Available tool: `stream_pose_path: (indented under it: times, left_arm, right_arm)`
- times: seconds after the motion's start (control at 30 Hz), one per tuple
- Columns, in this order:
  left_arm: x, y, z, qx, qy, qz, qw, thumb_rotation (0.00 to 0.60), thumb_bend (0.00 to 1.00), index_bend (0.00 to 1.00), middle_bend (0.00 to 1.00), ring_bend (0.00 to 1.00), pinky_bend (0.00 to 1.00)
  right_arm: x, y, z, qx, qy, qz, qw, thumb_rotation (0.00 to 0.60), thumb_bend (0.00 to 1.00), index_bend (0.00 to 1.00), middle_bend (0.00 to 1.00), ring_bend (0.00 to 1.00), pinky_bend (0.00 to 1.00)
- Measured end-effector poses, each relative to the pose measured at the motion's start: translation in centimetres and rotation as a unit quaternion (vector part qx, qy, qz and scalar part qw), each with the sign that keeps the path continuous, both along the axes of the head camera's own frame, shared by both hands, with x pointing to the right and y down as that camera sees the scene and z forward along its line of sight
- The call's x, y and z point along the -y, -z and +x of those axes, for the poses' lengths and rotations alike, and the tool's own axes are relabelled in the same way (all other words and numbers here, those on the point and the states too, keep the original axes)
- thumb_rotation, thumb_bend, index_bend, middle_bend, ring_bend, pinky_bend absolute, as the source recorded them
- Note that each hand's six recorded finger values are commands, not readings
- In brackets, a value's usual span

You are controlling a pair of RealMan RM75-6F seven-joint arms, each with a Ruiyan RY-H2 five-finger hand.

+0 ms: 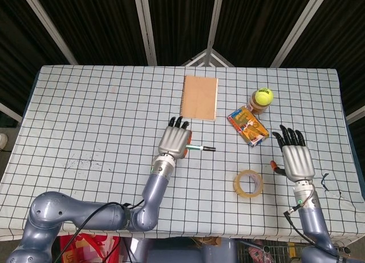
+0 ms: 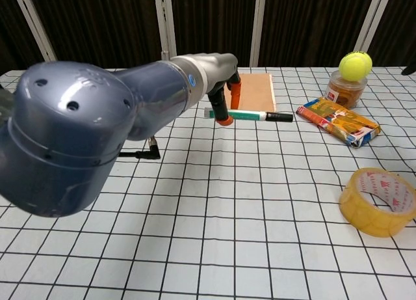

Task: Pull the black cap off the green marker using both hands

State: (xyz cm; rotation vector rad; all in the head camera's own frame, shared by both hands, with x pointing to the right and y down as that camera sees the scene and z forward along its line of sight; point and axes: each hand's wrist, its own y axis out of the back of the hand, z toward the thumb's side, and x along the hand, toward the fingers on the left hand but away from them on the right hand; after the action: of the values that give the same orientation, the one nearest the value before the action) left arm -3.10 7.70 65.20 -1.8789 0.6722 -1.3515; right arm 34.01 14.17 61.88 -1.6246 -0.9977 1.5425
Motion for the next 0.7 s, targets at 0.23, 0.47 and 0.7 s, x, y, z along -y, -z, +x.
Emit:
stream_pose_path:
  times: [0.23,0.47,0.7]
  left_arm:
    - [0.9,1.6,0.6,0.000,0.009,0.013,0.9999,0.600,0.50,0.58,0.18,0.00,0.00]
    - [0.9,1.9,1.2,-0.009,0.011,0.012,0.9998,0.600,0.50,0.59,0.18,0.00,0.00]
    - [0.9,2.1,1.6,-0.029,0.018,0.019,0.9992,0.600,0.50,0.60,0.20,0.00,0.00]
  right_arm:
    - [1.0,0.7,-5.6,0.086,-0.002,-0.034,0.9957,0.600,0.30,0.29,0.03,0.00,0.04]
    - [1.8,1.1,-10.8,0.135,0.015,-0.047,0.9896,0.600,0.30,0.34,0.03,0.00,0.04]
    - [2.2,1.1,-13.9,0.168,0.009,-0.043,0.9848,0.600,0.30,0.35,0.03,0.00,0.04]
